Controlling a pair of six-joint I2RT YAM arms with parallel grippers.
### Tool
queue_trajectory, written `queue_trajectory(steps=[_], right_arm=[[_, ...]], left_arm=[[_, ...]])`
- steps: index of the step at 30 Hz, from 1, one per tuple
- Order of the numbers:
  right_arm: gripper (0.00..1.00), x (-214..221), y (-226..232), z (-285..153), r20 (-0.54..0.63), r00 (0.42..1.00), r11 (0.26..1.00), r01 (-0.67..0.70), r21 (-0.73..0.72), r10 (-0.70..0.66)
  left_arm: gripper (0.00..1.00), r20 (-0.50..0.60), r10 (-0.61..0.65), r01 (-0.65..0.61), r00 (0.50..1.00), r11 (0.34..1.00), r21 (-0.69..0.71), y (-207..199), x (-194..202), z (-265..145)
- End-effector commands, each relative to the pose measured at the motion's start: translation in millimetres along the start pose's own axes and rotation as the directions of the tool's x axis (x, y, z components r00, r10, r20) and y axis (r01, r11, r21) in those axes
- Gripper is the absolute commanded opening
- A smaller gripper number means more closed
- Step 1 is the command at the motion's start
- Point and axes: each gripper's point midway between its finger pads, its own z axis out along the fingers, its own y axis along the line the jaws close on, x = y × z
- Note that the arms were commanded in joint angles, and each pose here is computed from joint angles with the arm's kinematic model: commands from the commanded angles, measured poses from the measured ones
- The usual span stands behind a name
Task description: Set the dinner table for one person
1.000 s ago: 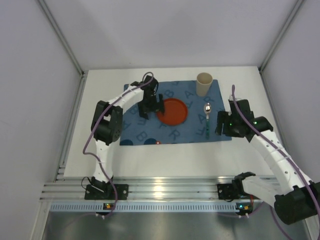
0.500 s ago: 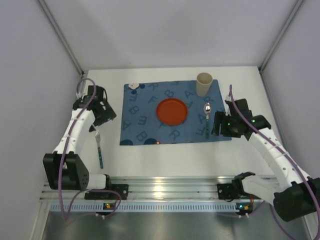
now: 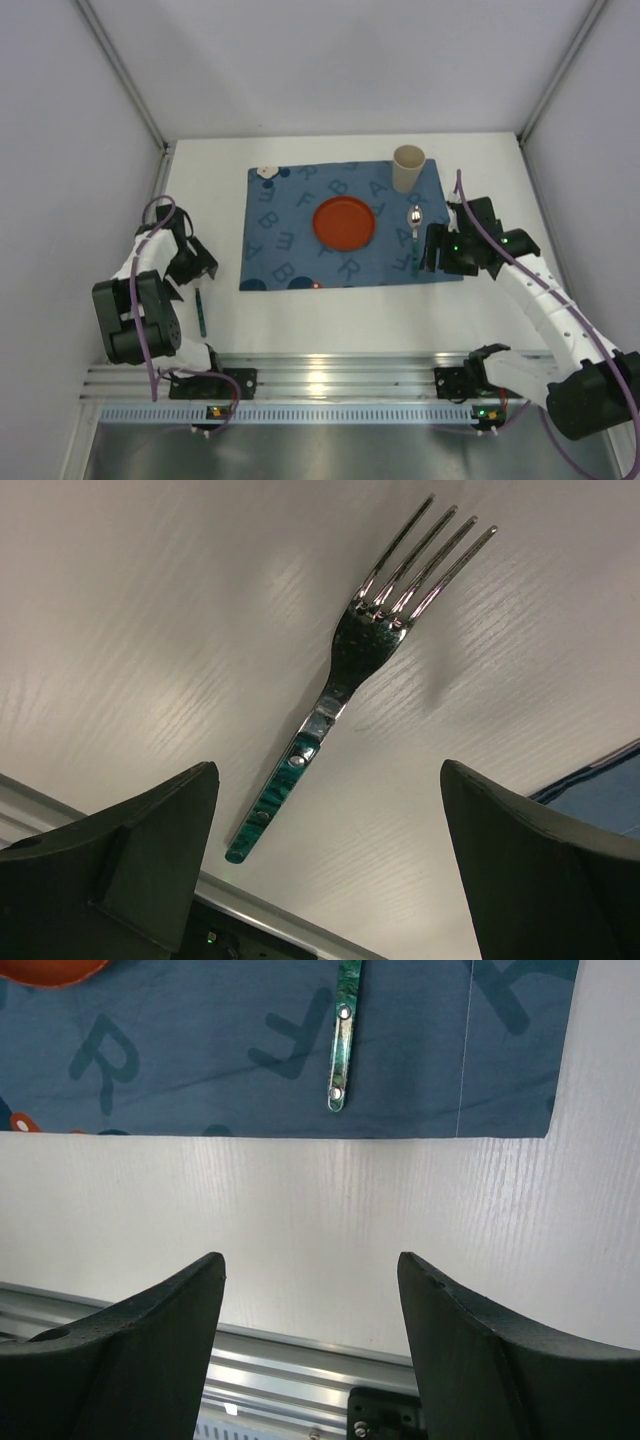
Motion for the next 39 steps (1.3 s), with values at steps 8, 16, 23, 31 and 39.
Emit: queue_trajectory(steps=[8,16,23,31,39], right_arm=[[0.70,-10.9,3.3,2.1,0.017,1.000,1.000,0.025,0.003,-0.025],[0.71,-15.7,-2.2,1.9,0.020,0.999,0.999,0.027,0.043,-0.028],[0.71,-14.3,-4.2,1.2,0.014,1.000,0.998,0.022,0.055,-0.023],[0.71,-20.5,-0.4,-1.5,0.032,0.999,0.999,-0.006,0.048,0.005],[0.71,-28.0,2.1,-5.6,0.042,0.999,0.999,0.006,0.046,-0.008]], left_arm=[[0.87,-0.015,0.055,-0.056,0.998,0.998,-0.028,2.8,-1.5,33.3],[0.21,-0.057,0.077,-0.078,0.995,0.997,-0.022,-3.8,-4.1,52.4],[0.00,-0.071,0.109,-0.110,0.992,0.994,-0.018,-9.8,-12.0,64.5],[0.00,0.113,0.190,-0.193,0.975,0.981,0.021,-23.9,-75.1,7.2],[0.00,0.294,0.246,-0.322,0.924,0.915,0.245,-97.3,-106.5,-60.9]])
